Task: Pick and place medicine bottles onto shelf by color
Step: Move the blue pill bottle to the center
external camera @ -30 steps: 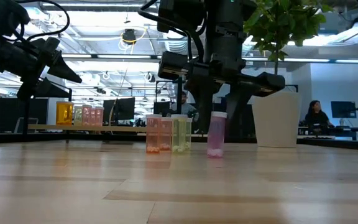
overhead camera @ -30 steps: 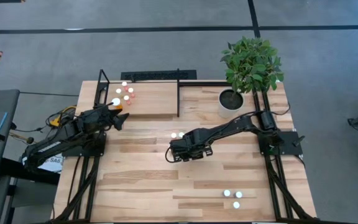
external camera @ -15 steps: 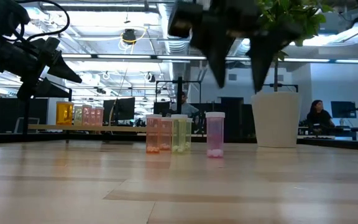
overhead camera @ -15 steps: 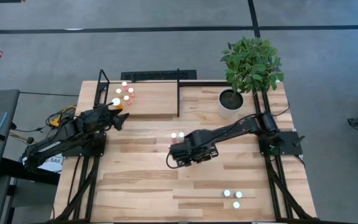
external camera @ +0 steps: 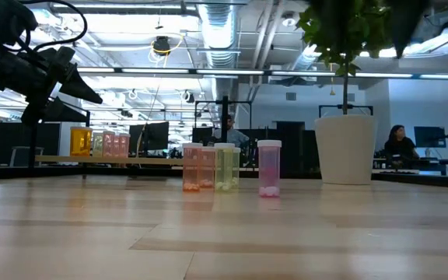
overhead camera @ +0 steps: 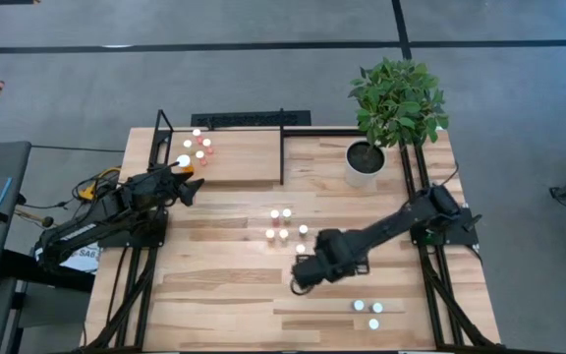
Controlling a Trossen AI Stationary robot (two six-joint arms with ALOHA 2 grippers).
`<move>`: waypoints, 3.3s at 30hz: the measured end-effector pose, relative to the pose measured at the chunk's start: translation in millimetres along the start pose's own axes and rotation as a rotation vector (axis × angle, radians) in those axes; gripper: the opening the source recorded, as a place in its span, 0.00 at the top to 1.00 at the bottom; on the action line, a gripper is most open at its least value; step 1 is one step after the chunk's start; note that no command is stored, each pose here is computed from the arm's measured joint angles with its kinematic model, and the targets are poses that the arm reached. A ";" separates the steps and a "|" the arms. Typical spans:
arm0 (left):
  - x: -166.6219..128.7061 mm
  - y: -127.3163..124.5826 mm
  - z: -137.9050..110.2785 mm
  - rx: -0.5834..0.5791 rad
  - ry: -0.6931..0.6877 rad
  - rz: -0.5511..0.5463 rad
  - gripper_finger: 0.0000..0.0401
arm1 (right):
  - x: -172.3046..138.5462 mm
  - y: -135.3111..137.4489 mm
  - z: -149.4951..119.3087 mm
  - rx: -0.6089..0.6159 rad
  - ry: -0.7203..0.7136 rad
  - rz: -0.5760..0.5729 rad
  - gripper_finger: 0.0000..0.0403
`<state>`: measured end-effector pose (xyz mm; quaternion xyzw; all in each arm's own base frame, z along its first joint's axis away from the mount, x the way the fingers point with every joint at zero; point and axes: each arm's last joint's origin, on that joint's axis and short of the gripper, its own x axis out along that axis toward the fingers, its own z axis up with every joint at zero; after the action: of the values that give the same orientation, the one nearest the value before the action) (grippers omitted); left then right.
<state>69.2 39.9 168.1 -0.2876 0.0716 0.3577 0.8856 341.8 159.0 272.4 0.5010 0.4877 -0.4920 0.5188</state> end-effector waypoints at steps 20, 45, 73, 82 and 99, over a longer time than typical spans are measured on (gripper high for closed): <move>0.0 0.0 0.0 0.000 0.000 0.000 0.23 | 26.4 -78.2 -77.5 0.200 -0.006 -0.034 0.32; 0.0 0.0 0.0 0.000 0.000 0.000 0.23 | 36.1 -69.5 -78.7 -0.595 0.037 -0.037 0.32; 0.0 0.0 0.0 0.000 0.000 0.000 0.23 | 92.3 -73.7 -77.2 -0.686 0.213 -0.017 0.32; 0.0 0.0 0.0 0.000 0.000 0.000 0.23 | 92.3 -73.6 -77.2 -0.686 0.213 -0.016 0.40; 0.0 0.0 0.0 0.000 0.000 0.000 0.23 | 92.7 -67.8 -71.1 -0.668 0.219 -0.008 0.69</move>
<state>69.2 39.9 168.2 -0.2877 0.0716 0.3578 0.8855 276.9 227.1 175.5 0.3514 0.6765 -0.2506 0.5966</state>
